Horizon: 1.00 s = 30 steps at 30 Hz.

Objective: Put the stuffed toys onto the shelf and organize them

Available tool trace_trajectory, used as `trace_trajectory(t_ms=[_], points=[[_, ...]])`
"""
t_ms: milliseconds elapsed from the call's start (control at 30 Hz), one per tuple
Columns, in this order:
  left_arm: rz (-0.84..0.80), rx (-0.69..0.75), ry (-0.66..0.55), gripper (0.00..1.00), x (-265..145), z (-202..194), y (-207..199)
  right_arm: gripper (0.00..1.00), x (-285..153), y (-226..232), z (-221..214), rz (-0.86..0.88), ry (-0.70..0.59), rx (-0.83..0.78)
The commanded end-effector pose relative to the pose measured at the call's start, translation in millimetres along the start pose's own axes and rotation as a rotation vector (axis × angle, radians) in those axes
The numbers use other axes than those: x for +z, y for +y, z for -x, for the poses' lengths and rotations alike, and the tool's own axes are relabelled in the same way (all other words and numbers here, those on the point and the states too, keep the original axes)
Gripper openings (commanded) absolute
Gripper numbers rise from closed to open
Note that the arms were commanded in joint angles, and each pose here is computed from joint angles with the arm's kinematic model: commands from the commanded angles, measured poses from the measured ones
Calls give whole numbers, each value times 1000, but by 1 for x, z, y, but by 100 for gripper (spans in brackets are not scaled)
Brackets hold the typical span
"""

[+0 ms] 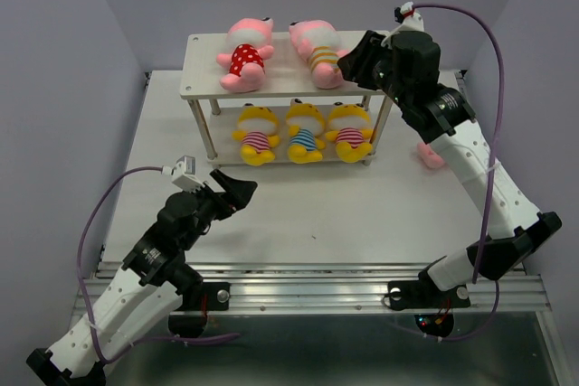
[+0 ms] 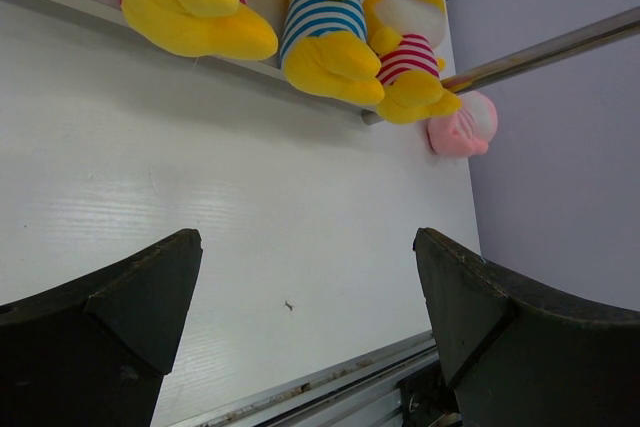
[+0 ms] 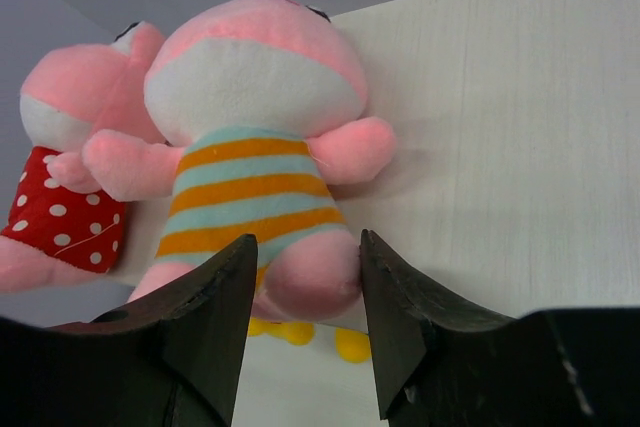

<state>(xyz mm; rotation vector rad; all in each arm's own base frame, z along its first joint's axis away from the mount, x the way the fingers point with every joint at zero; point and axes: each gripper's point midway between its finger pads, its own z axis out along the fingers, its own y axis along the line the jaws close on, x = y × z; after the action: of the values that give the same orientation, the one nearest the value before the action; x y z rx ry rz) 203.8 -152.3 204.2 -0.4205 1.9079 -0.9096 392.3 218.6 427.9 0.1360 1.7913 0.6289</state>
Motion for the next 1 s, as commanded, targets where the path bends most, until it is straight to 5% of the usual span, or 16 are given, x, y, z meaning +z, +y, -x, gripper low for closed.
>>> trace_trajectory(t_ms=[0,800,967], points=[[-38,3,-18,99,2,5,-10,51,-4,30,10,120,0,52],[-20,-2,-35,99,-3,8,-5,50,14,48,-10,222,75,43],[-14,4,-32,99,-2,8,-5,39,8,45,-1,209,35,37]])
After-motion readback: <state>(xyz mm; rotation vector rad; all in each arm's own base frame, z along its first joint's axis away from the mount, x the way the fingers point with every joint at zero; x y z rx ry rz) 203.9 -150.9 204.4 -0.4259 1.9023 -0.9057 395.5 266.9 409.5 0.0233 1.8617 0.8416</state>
